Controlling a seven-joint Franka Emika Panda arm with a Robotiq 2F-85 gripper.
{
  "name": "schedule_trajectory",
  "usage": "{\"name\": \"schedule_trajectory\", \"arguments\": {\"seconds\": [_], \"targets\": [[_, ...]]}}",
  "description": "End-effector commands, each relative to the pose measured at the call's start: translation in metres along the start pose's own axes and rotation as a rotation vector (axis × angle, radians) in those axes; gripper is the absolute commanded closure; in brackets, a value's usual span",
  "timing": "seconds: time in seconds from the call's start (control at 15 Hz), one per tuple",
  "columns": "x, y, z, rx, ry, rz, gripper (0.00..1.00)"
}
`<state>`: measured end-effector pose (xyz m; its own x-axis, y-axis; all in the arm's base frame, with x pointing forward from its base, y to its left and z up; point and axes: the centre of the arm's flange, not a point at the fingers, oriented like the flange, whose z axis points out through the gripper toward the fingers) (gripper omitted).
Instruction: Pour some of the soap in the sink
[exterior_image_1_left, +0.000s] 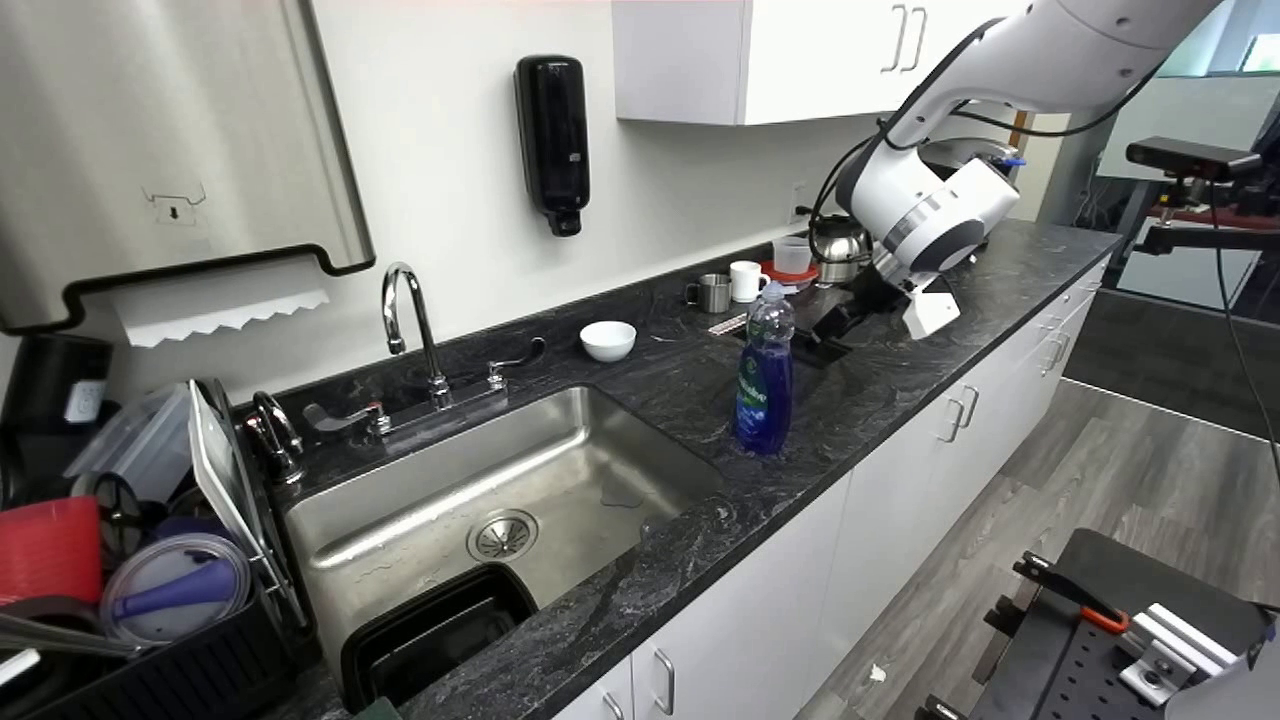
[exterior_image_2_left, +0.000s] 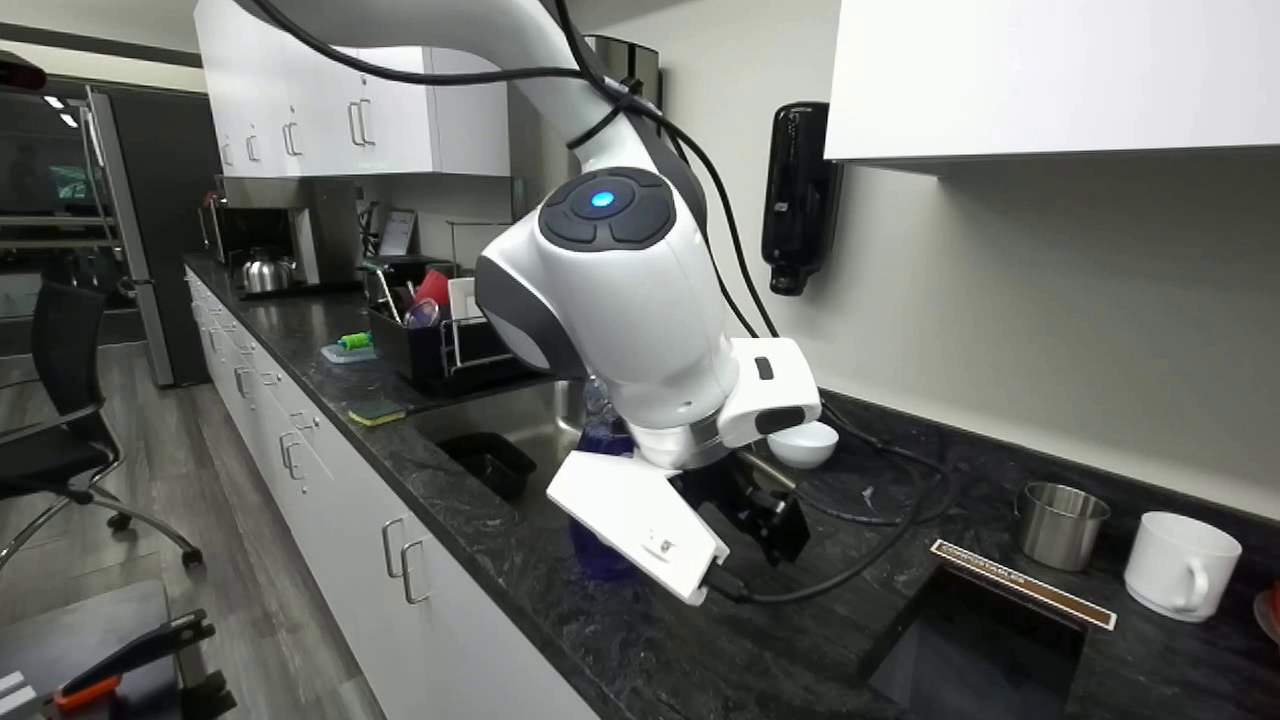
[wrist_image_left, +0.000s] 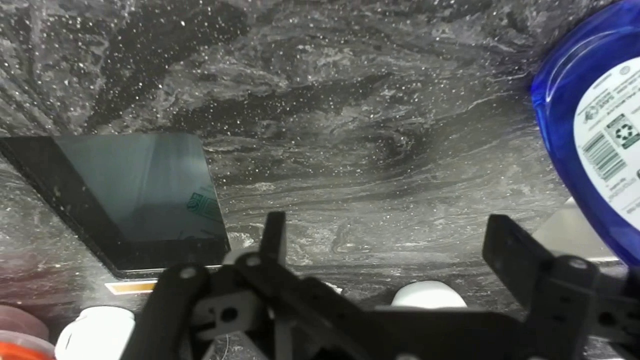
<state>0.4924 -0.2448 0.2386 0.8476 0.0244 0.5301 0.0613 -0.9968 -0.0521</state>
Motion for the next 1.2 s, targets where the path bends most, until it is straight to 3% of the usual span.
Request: {"name": "schedule_trajectory", "arguments": {"seconds": [0.0, 0.27, 0.73, 1.13], "targets": [[0.003, 0.000, -0.006, -0.043, -0.007, 0.059, 0.00], [0.003, 0.001, -0.010, -0.050, -0.032, 0.099, 0.00], [-0.003, -0.006, -0.016, -0.033, -0.163, 0.054, 0.00], [0.003, -0.006, -0.024, -0.043, -0.214, 0.045, 0.00]]}}
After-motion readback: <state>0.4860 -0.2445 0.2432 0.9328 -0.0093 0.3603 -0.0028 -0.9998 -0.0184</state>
